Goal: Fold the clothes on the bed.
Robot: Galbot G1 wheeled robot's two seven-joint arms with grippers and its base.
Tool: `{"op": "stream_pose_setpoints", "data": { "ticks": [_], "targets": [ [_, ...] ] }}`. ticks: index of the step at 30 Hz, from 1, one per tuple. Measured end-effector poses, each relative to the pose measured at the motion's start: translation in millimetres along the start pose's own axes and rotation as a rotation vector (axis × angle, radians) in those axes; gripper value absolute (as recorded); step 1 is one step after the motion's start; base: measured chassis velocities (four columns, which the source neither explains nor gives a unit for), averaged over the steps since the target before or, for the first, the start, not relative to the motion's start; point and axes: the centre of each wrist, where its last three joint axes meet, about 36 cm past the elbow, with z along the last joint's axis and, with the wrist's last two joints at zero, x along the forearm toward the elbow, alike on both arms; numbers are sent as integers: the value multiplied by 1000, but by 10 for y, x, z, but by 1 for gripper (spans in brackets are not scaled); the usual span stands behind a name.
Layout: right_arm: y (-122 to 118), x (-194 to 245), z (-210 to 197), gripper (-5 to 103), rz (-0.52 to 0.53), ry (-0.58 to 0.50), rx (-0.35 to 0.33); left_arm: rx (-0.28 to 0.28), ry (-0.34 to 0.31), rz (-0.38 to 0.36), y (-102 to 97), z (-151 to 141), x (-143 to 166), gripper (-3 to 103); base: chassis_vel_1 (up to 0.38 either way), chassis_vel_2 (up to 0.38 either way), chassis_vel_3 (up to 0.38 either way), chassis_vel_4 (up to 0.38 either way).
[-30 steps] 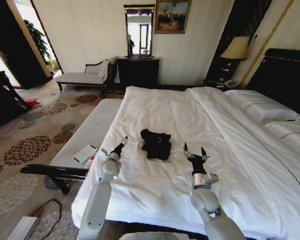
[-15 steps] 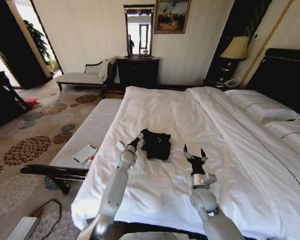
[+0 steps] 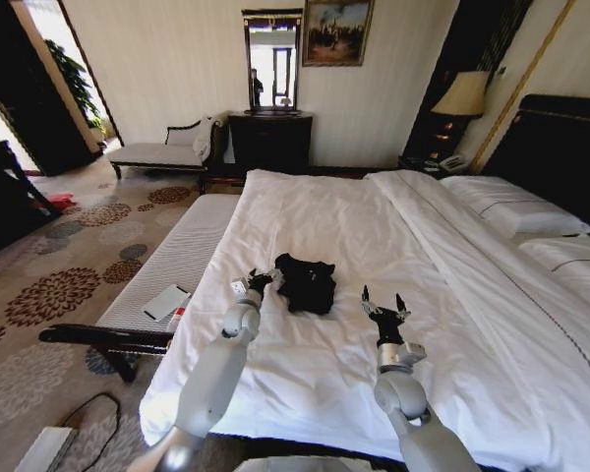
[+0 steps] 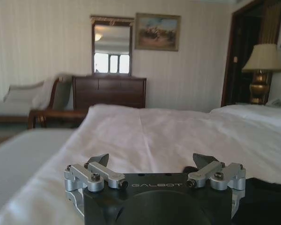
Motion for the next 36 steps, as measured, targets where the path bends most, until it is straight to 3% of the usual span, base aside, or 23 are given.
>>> {"op": "stream_pose_setpoints", "data": {
  "ticks": [1,2,3,5,6,8,9,10,11,13,14,16,18,20,22,27,28,29,31,33,34,35,36],
  "targets": [
    [10,5,6,100,-2,1,1,-78,-23,5,99,-27,3,100,0,0,0,0],
    [10,5,6,100,-2,1,1,-78,-23,5,99,-27,3,100,0,0,0,0],
    [24,8,13,100,-5,2,1,-211,-71,14,256,-95,-12,100,0,0,0,0],
    [46,9,25,100,-9,2,2,-390,-149,39,418,-195,-60,100,0,0,0,0],
    [46,9,25,100,-9,2,2,-390,-149,39,418,-195,-60,100,0,0,0,0],
    [70,13,45,100,-11,5,2,-560,-247,89,580,-271,-159,100,0,0,0,0],
    [79,15,55,100,-12,7,3,-617,-284,128,639,-293,-201,100,0,0,0,0],
    [86,18,63,100,-13,9,3,-659,-303,166,689,-303,-233,100,0,0,0,0],
    [86,18,63,100,-13,9,3,-659,-303,166,689,-303,-233,100,0,0,0,0],
    [108,22,90,100,-14,15,1,-783,-313,307,846,-296,-302,100,0,0,0,0],
    [108,22,90,100,-14,15,1,-783,-313,307,846,-296,-302,100,0,0,0,0],
    [123,24,111,100,-14,18,1,-879,-298,420,979,-271,-372,100,0,0,0,0],
    [129,24,115,100,-15,19,2,-899,-297,446,1004,-264,-395,100,0,0,0,0],
    [145,21,130,100,-16,19,4,-967,-293,530,1043,-214,-510,100,0,0,0,0],
    [152,22,134,100,-16,19,4,-972,-290,546,1018,-186,-546,100,0,0,0,0],
    [144,21,165,100,-13,25,11,-939,-242,548,925,-41,-652,100,0,0,0,0],
    [137,18,174,100,-12,27,13,-865,-220,503,878,-12,-656,100,0,0,0,0],
    [137,18,174,100,-12,27,13,-865,-220,503,878,-12,-656,100,0,0,0,0],
    [123,10,183,100,-8,28,14,-622,-162,372,721,-30,-606,100,0,0,0,0],
    [109,-5,208,100,-6,30,18,-220,-56,204,451,-183,-480,100,0,0,0,0],
    [109,-5,208,100,-6,30,18,-220,-56,204,451,-183,-480,100,0,0,0,0],
    [108,-10,217,100,-6,31,19,-133,-30,170,388,-213,-440,100,0,0,0,0],
    [110,-17,230,100,-7,32,20,3,19,120,287,-245,-373,100,0,0,0,0]
  ]
}}
